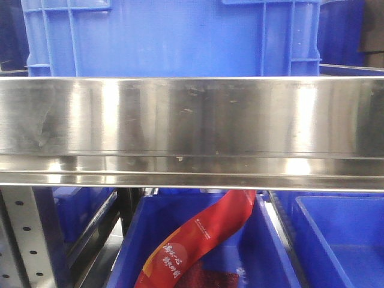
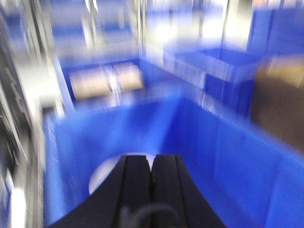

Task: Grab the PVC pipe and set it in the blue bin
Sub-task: 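Lower the pipe into the blue bin and open both grippers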

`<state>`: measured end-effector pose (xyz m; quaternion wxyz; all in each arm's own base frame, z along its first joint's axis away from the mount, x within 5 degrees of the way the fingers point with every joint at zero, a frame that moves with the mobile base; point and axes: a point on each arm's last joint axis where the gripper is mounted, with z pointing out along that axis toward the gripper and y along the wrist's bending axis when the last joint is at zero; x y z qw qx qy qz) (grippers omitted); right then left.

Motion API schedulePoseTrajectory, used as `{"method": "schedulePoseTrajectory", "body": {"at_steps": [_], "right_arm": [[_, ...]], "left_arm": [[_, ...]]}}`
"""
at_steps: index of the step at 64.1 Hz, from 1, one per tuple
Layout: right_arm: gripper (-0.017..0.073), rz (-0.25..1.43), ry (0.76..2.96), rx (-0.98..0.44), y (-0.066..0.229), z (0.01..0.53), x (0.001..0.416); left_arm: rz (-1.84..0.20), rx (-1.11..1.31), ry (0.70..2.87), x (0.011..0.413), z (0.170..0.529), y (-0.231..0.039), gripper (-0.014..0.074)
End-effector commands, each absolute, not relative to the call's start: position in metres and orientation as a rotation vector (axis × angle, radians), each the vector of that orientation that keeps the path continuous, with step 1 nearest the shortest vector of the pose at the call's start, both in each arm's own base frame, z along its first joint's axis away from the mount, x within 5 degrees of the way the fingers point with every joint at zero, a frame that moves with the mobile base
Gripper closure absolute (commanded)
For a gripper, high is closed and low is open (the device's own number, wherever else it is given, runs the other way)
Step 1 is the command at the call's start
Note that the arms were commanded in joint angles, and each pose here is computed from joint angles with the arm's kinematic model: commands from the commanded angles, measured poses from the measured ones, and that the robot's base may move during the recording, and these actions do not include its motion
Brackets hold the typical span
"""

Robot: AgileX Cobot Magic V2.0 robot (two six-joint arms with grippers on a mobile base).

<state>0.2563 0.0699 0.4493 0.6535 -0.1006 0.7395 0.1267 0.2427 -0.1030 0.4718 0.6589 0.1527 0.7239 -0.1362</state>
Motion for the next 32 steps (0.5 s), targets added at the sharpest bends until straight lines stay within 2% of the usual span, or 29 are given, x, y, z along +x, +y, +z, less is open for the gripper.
{"method": "schedulePoseTrajectory", "body": {"at_steps": [1,20,32], "right_arm": [[0.0727,0.266,1.623,-0.195,0.061,0.441,0.236],[0.0727,0.214,1.551,-0.124,0.039,0.373,0.172],[0.0727,0.216,1.536,-0.123,0.032,0.356,0.144]], "left_arm": [[-0.321,0.322,1.619,0.219,0.456,-0.092,0.0705],[-0.324,0.318,1.645,0.135,0.38,-0.057,0.0705],[-0.298,0.325,1.558,0.101,0.363,-0.042,0.0705]]}}
